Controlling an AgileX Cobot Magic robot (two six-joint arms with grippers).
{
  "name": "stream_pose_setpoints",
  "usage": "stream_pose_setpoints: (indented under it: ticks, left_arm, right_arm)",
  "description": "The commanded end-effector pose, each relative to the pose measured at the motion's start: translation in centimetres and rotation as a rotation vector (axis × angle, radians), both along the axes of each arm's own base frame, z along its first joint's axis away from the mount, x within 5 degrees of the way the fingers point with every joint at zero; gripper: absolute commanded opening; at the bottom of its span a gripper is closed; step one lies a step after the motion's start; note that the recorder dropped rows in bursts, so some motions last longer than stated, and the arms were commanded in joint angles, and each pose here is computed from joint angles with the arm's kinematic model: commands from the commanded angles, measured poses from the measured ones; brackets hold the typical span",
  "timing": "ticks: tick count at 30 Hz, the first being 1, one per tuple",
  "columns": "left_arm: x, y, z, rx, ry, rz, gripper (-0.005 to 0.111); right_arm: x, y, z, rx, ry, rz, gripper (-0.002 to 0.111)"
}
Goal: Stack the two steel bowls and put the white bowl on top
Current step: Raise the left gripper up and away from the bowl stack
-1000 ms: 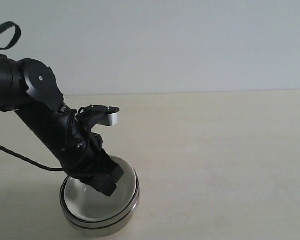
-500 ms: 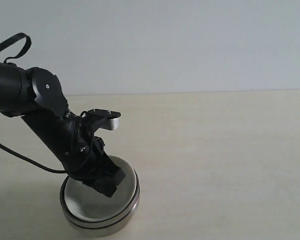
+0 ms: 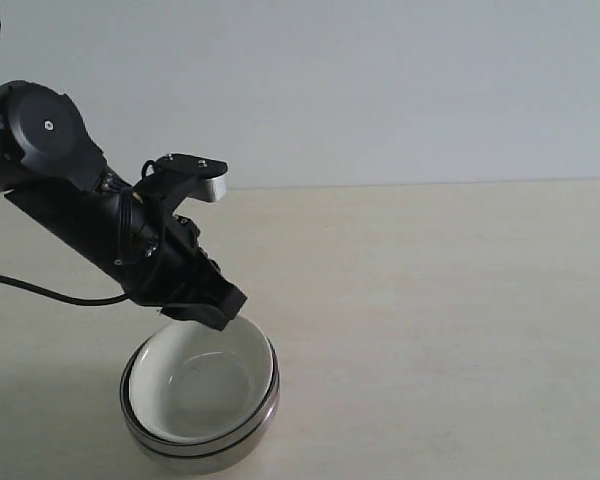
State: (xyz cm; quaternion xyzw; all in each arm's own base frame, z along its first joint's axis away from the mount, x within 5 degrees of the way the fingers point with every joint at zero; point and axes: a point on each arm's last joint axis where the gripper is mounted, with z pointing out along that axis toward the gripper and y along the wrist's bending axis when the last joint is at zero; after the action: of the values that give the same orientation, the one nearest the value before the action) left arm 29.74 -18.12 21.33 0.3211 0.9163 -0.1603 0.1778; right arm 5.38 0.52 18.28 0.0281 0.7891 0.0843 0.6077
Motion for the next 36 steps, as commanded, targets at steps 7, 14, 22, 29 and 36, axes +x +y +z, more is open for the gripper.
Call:
stream_pose_setpoints:
  ticks: [7,14,22,29,36]
  left_arm:
    - [1.1,-0.2,1.0,-0.022,-0.159,0.028,0.004]
    - [1.3,-0.3,0.3,-0.019,-0.143,0.033,0.004]
    - [2.1,-0.7,-2.0,-0.011,-0.113,0.057,0.004]
    - [2.4,-0.8,-2.6,-0.006,-0.112,0.062,0.004]
    - [1.9,-0.7,-1.9,-0.003,-0.103,0.046,0.004]
  right_arm:
    - [0.0,0.0,0.1,-0.007,-0.015,-0.002,0.0]
    - [0.0,0.0,0.1,-0.007,-0.015,-0.002,0.0]
    - [0.0,0.0,0.1,-0.007,-0.015,-0.002,0.0]
    - [0.0,0.0,0.1,-0.007,-0.015,-0.002,0.0]
    - [0.0,0.0,0.1,-0.007,-0.015,-0.002,0.0]
